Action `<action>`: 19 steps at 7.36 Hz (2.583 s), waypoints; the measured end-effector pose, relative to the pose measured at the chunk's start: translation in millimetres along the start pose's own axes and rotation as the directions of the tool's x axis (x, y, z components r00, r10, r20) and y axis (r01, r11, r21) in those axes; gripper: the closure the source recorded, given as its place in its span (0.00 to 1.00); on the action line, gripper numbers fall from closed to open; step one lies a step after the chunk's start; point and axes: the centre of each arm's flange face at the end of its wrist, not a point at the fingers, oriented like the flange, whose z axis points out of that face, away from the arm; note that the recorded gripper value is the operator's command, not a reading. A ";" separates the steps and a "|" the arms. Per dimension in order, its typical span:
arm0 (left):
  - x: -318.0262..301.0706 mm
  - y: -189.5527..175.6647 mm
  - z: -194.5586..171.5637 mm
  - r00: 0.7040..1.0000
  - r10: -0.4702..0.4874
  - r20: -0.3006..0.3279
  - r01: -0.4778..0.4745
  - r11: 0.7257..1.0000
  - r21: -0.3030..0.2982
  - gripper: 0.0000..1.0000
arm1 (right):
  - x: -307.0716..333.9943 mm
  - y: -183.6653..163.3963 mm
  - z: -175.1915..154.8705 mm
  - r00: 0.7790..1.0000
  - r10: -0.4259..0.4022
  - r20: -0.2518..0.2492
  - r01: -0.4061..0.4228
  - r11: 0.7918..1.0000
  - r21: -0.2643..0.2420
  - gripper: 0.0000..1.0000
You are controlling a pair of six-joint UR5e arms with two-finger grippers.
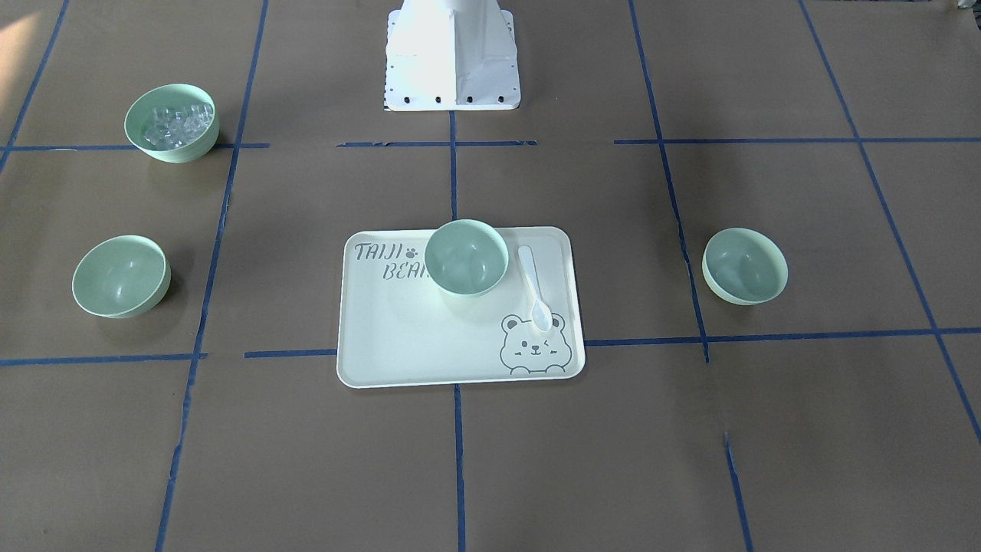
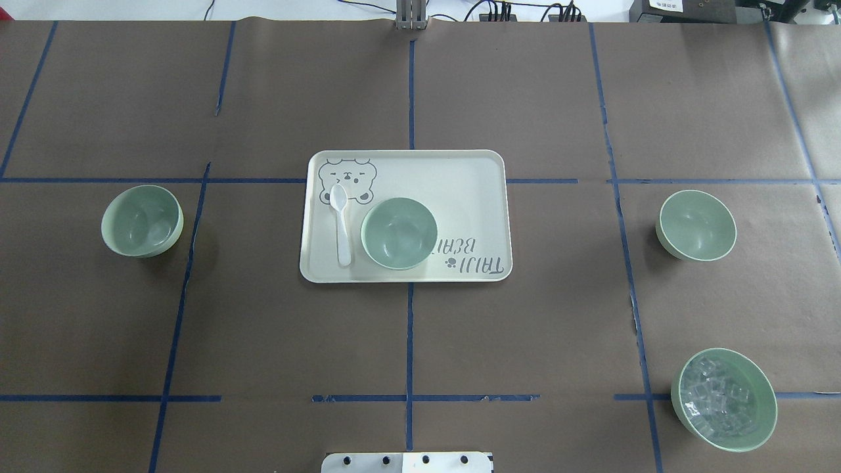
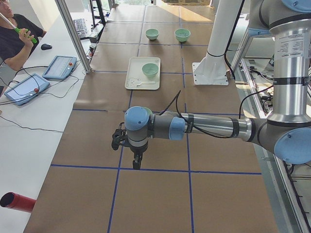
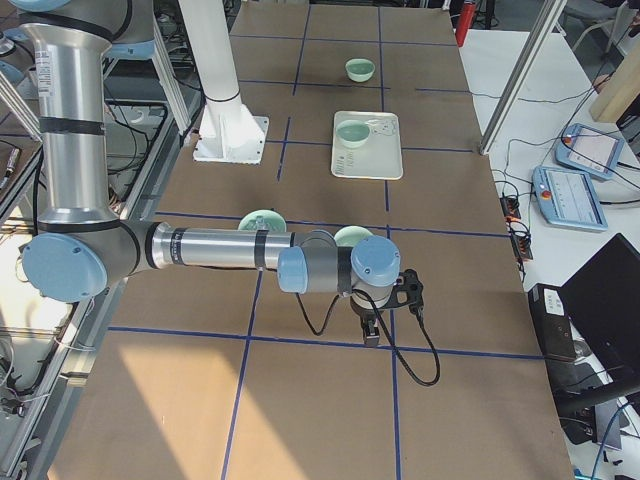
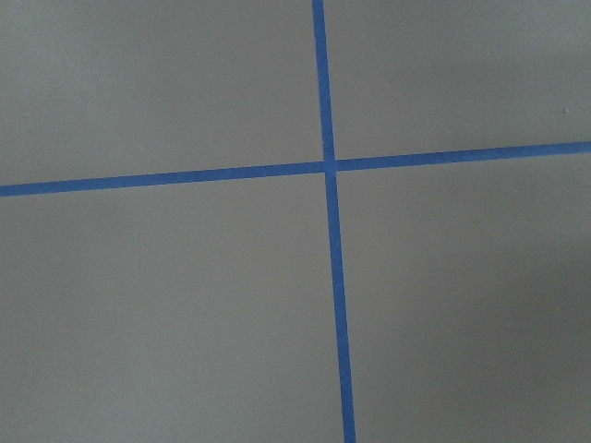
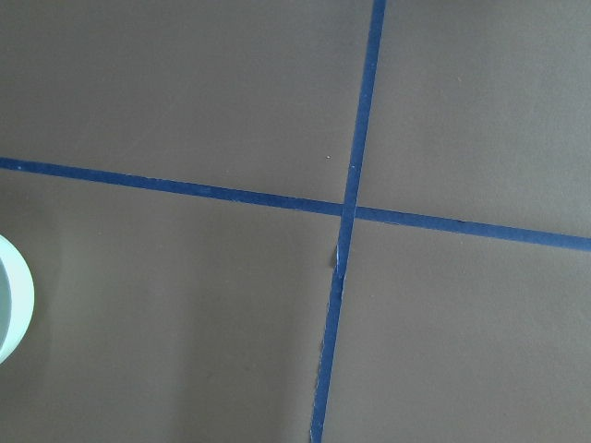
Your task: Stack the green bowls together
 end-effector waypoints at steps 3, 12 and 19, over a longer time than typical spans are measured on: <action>2.5 -0.9 -2.5 1.000 0.005 0.000 -0.005 1.000 0.006 0.00 | -4.5 -5.7 -4.5 1.000 -0.011 -0.003 0.011 1.000 0.010 0.00; 214.1 -20.2 68.5 0.979 -0.163 -0.123 0.170 0.984 0.056 0.00 | -71.3 -36.0 -6.8 0.998 0.068 0.011 -0.068 0.998 0.020 0.00; 287.7 -30.4 170.4 0.957 -0.274 -0.095 0.283 0.955 0.093 0.14 | -159.2 -69.3 33.4 0.992 0.124 -0.004 -0.123 0.992 0.025 0.00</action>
